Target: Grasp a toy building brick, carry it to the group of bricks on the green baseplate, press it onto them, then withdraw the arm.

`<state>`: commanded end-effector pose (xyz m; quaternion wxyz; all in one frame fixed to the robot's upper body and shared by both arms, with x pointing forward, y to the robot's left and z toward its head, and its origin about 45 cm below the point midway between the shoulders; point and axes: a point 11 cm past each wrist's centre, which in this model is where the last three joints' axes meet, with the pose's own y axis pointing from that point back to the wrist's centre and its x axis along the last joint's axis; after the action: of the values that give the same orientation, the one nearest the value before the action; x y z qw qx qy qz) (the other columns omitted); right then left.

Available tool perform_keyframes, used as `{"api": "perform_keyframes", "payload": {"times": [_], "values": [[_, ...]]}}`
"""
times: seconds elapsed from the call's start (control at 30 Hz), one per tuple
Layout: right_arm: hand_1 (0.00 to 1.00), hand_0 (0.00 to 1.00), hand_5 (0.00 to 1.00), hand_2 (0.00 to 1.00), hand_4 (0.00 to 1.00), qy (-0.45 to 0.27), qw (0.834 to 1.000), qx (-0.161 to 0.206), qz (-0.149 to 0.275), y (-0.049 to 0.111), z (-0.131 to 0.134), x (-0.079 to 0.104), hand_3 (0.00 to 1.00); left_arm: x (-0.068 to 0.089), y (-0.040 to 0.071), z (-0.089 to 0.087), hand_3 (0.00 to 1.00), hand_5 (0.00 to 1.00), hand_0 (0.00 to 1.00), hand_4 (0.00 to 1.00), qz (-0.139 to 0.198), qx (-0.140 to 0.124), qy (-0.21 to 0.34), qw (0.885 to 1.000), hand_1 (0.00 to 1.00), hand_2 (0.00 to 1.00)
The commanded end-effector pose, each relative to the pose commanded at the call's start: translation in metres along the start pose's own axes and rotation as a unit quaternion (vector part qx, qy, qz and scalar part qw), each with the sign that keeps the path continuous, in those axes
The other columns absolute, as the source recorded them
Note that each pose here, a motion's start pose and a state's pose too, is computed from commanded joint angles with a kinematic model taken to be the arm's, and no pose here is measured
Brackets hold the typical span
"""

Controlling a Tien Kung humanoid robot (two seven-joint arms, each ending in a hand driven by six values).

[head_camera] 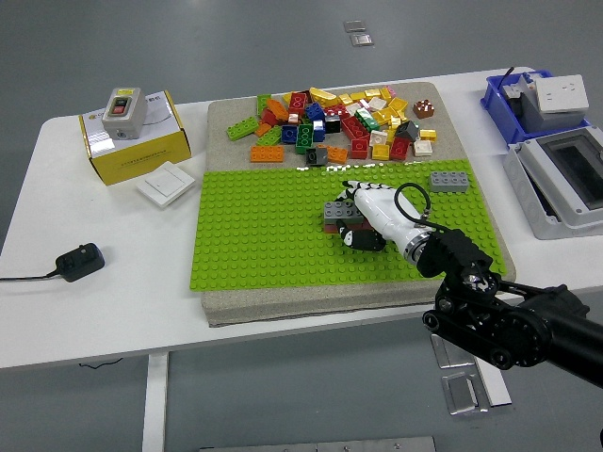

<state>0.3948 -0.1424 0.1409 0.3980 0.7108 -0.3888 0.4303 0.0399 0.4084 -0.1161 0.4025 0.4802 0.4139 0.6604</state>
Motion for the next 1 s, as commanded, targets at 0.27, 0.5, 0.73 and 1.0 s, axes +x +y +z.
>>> {"api": "perform_keyframes", "payload": {"times": [0.27, 0.5, 0.73, 1.0], "values": [[0.945, 0.895, 0.353, 0.973, 0.505, 0.0, 1.0, -0.001, 0.001, 0.0001, 0.001, 0.0002, 0.775, 0.0001, 0.0, 0.0002, 0.605, 0.646, 0.663, 0.246, 0.001, -0.001, 0.0, 1.0, 0.664, 0.574], [0.946, 0.897, 0.353, 0.975, 0.505, -0.002, 1.0, 0.0, 0.001, 0.0002, 0.0006, 0.0002, 0.777, 0.0, 0.0, 0.0, 0.604, 0.645, 0.663, 0.239, 0.0, -0.001, 0.0, 1.0, 0.663, 0.573], [0.946, 0.895, 0.352, 0.975, 0.506, -0.003, 1.0, 0.0, 0.001, 0.0002, 0.0006, 0.0001, 0.778, -0.0001, 0.0, 0.0001, 0.603, 0.645, 0.663, 0.233, 0.0, 0.0, 0.0, 1.0, 0.663, 0.569], [0.947, 0.895, 0.352, 0.976, 0.506, -0.004, 1.0, 0.0, 0.001, 0.0003, 0.0002, 0.0003, 0.785, 0.0, 0.0, 0.0002, 0.598, 0.627, 0.662, 0.19, 0.0, -0.001, 0.0, 1.0, 0.662, 0.565]]}}
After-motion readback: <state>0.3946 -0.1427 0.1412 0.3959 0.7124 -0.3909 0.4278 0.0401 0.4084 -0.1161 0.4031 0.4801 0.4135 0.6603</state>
